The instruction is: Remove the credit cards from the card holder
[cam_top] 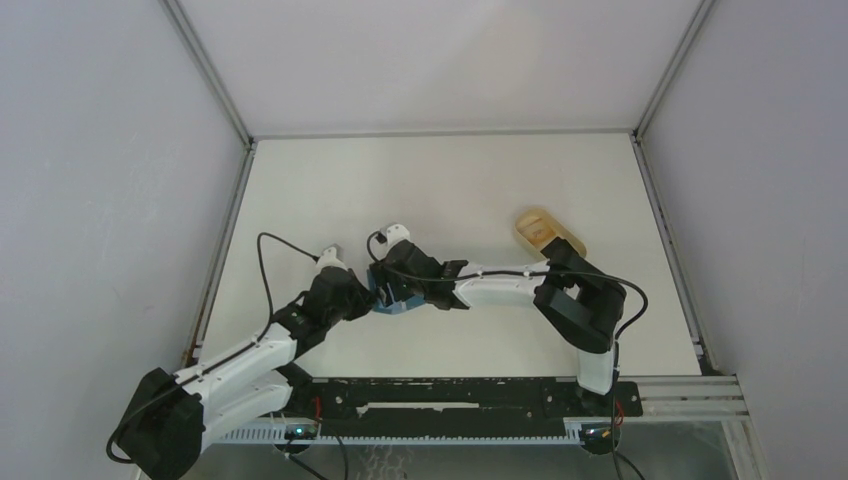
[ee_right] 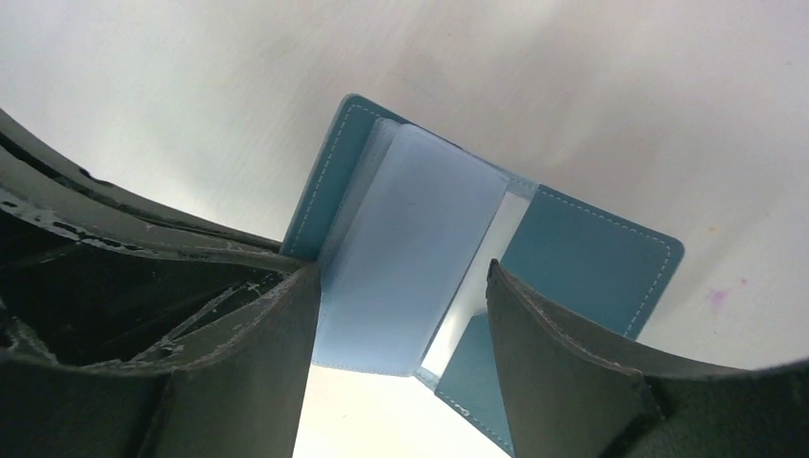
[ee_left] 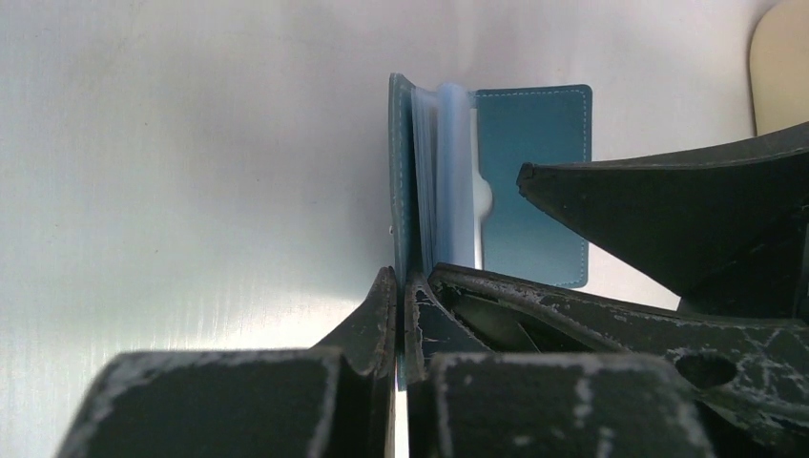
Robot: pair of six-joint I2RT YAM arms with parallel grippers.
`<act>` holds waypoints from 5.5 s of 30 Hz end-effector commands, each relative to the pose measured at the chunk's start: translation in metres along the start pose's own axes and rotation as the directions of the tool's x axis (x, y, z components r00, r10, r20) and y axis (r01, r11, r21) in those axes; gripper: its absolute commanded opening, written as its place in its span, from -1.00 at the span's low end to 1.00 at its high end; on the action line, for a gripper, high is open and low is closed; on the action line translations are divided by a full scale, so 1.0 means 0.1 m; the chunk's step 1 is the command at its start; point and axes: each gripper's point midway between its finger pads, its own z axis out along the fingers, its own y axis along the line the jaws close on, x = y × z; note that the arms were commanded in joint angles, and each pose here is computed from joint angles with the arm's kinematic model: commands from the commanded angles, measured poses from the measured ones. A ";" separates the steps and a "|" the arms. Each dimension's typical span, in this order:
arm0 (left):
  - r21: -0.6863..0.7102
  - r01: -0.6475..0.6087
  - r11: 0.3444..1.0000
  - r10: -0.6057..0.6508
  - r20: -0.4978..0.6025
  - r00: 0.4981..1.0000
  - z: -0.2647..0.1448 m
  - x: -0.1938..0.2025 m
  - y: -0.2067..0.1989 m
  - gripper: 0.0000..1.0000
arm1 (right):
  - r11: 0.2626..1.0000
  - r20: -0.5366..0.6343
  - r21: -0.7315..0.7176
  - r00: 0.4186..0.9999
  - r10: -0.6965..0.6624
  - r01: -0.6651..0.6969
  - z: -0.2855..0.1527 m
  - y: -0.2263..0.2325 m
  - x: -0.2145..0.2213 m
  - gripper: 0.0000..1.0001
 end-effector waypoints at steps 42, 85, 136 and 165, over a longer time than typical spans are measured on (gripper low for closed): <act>-0.007 0.014 1.000 -0.014 0.031 0.999 0.17 0.06 0.10 -1.00 | 0.973 0.237 -0.230 0.969 0.070 -0.014 -1.08 -0.07 -0.79 0.63; -0.070 0.043 0.997 -0.050 -0.097 0.994 0.50 0.56 0.41 -1.00 | 0.901 0.069 -0.251 0.922 0.381 -0.354 -0.24 -0.66 0.03 0.55; -0.052 0.024 0.998 -0.030 -0.110 0.993 0.53 0.54 0.33 -1.00 | 0.629 -0.063 -0.600 0.813 0.579 -0.494 -0.28 -0.28 -0.25 0.33; -0.018 0.022 1.000 -0.023 -0.097 0.995 0.48 0.47 0.23 -1.00 | 0.565 -0.082 -0.686 0.820 0.566 -0.458 -0.35 -0.03 -0.37 0.37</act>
